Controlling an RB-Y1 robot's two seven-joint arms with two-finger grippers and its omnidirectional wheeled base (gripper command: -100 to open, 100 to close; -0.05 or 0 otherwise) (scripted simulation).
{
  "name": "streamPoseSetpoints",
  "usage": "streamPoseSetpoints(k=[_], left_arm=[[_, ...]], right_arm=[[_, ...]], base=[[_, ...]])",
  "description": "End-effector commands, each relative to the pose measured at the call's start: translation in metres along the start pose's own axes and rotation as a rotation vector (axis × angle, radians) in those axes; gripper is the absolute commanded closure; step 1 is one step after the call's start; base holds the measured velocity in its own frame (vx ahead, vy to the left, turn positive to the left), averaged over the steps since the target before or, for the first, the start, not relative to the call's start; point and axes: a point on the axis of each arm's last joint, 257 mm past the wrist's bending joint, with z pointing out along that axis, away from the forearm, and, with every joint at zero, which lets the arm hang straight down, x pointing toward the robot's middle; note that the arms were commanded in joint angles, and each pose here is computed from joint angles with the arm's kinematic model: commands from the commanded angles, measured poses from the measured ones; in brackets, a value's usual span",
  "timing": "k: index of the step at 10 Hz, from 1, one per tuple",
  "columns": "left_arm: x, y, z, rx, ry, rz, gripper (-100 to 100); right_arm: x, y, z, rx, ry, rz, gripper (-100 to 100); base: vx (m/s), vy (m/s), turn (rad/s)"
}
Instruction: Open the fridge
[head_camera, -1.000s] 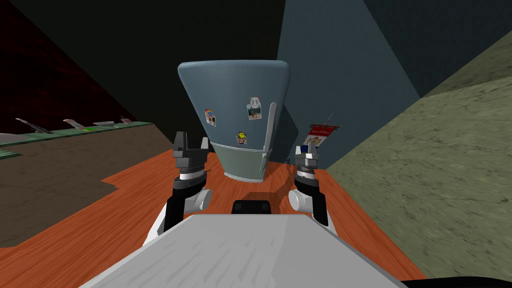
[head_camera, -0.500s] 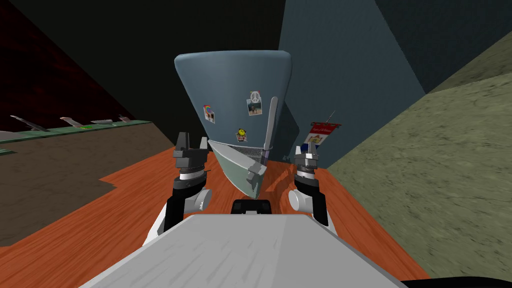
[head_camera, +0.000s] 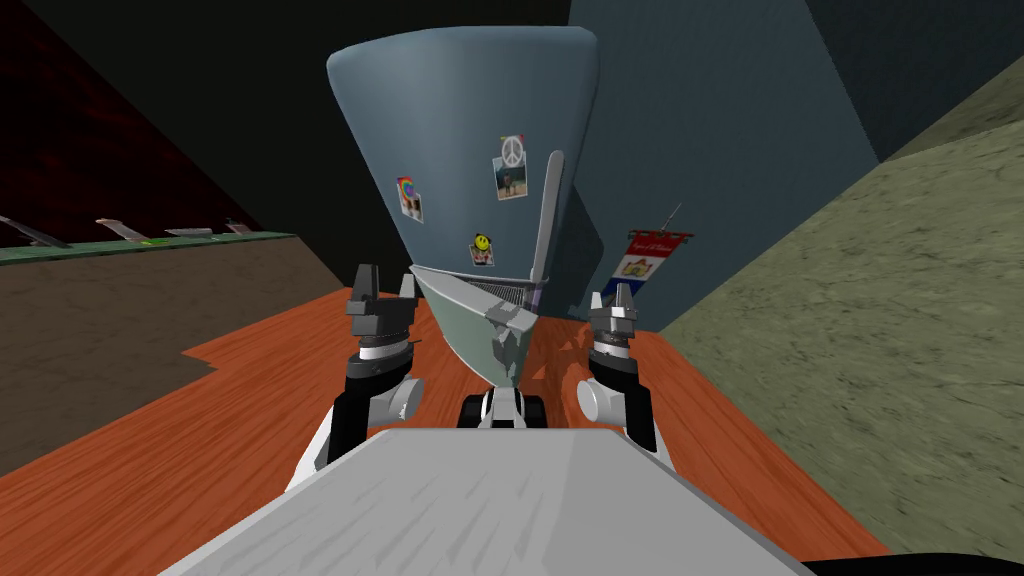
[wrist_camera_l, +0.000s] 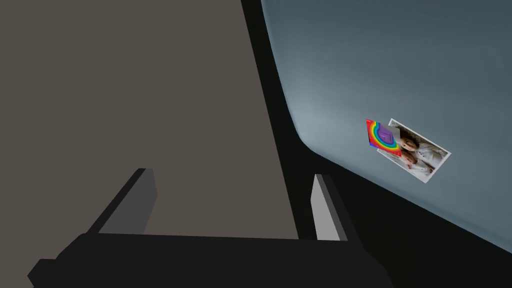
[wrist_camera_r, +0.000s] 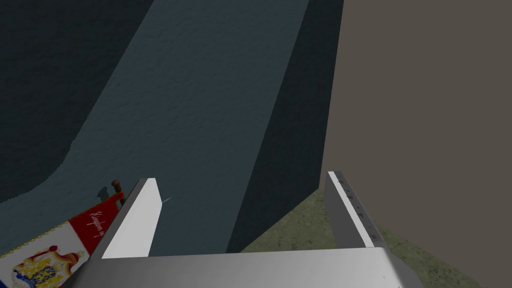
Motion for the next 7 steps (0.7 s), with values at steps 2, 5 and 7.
streamPoseSetpoints(k=[2, 5, 7], left_arm=[[0.012, 0.013, -0.006, -0.018, 0.078, 0.024, -100], [0.018, 0.033, -0.016, -0.046, 0.123, 0.048, -100], [0.02, 0.045, -0.022, -0.063, 0.136, 0.06, -100]], right_arm=[[0.0, 0.0, 0.0, 0.001, 0.0, 0.0, 0], [0.0, 0.0, 0.0, 0.001, 0.0, 0.0, 0], [0.0, 0.0, 0.0, 0.001, 0.0, 0.0, 0]], base=[[0.036, -0.059, -0.01], [0.072, -0.121, -0.017], [0.075, -0.098, -0.013]])
